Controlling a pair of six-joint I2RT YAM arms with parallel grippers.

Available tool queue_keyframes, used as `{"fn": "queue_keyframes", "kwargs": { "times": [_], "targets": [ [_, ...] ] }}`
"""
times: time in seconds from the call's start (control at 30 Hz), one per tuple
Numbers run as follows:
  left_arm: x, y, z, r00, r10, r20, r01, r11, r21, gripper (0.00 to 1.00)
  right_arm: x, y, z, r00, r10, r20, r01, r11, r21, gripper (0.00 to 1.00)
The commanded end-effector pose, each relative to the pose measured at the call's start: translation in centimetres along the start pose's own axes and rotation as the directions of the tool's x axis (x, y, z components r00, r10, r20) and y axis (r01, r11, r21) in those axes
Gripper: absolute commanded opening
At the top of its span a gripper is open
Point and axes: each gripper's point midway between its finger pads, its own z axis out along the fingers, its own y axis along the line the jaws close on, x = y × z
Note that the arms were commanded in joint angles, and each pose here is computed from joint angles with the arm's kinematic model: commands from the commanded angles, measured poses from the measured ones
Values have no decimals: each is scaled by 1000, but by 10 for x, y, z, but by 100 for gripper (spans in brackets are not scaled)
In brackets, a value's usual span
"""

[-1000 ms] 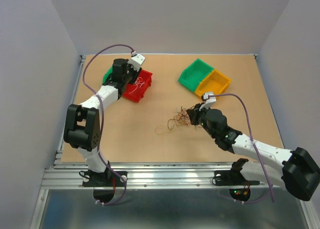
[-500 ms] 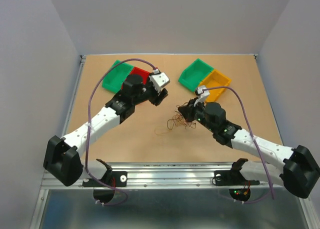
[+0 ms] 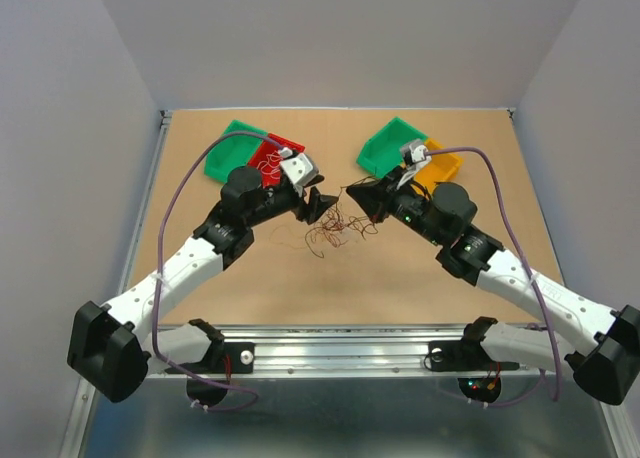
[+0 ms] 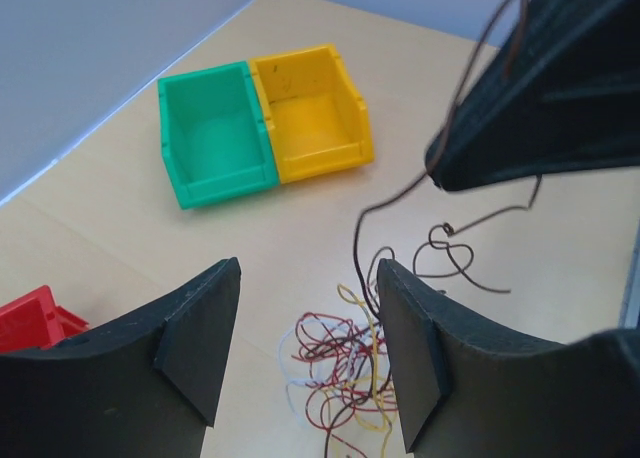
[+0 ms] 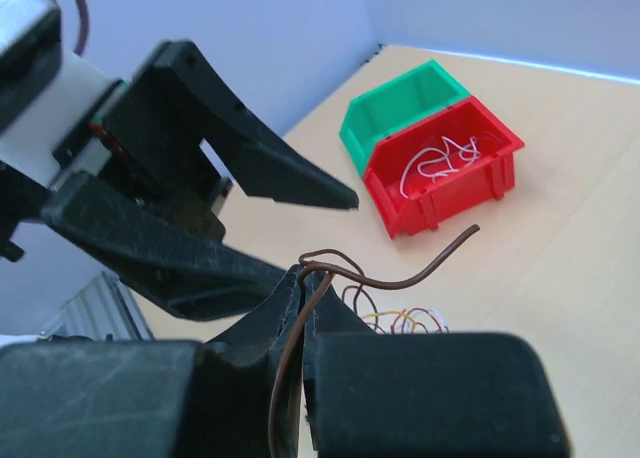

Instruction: Untangle the cables

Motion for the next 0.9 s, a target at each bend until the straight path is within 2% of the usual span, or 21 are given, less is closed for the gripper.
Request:
{"fn": "queue_keyframes", "kwargs": {
  "times": [0.0,0.13,0.43,0.5,0.53,0.6,0.63,0.73,0.77,0.87],
  "targets": [
    [-26,-21,-8,990,44,135,-57,995,87,68,-41,33,-3,998,2,62,5,993,-116,0],
    [-26,-36,-8,989,47,143,-72,982,176,66,-48,39,-1,998,7,70,3,991,-136,1],
    [-29,-33,8,989,44,140,-67,984,164,62,-52,63,-2,999,19,38,-8,967,-255,0],
    [-28,-38,11,990,38,135,-63,981,184,46,-52,63,-2,999,19,36,-9,967,-256,0],
    [-27,-38,12,991,36,131,-59,982,179,30,-49,62,-2,999,17,31,-9,967,-256,1],
    [-25,-35,13,992,37,122,-57,985,163,8,-45,60,-3,1000,9,26,-2,968,-251,1],
    [-23,-32,14,993,36,113,-52,989,142,0,-42,58,-4,1000,6,25,1,970,-244,3],
    [-21,-33,8,993,41,111,-56,989,135,0,-25,35,-6,1000,2,23,2,989,-150,10],
    [-23,-34,6,992,46,117,-62,989,135,0,-11,16,-8,1000,4,23,-3,998,-67,12],
    [-27,-35,-1,993,29,118,-43,991,124,0,13,-13,-12,1000,-1,17,0,999,47,15]
  ]
}}
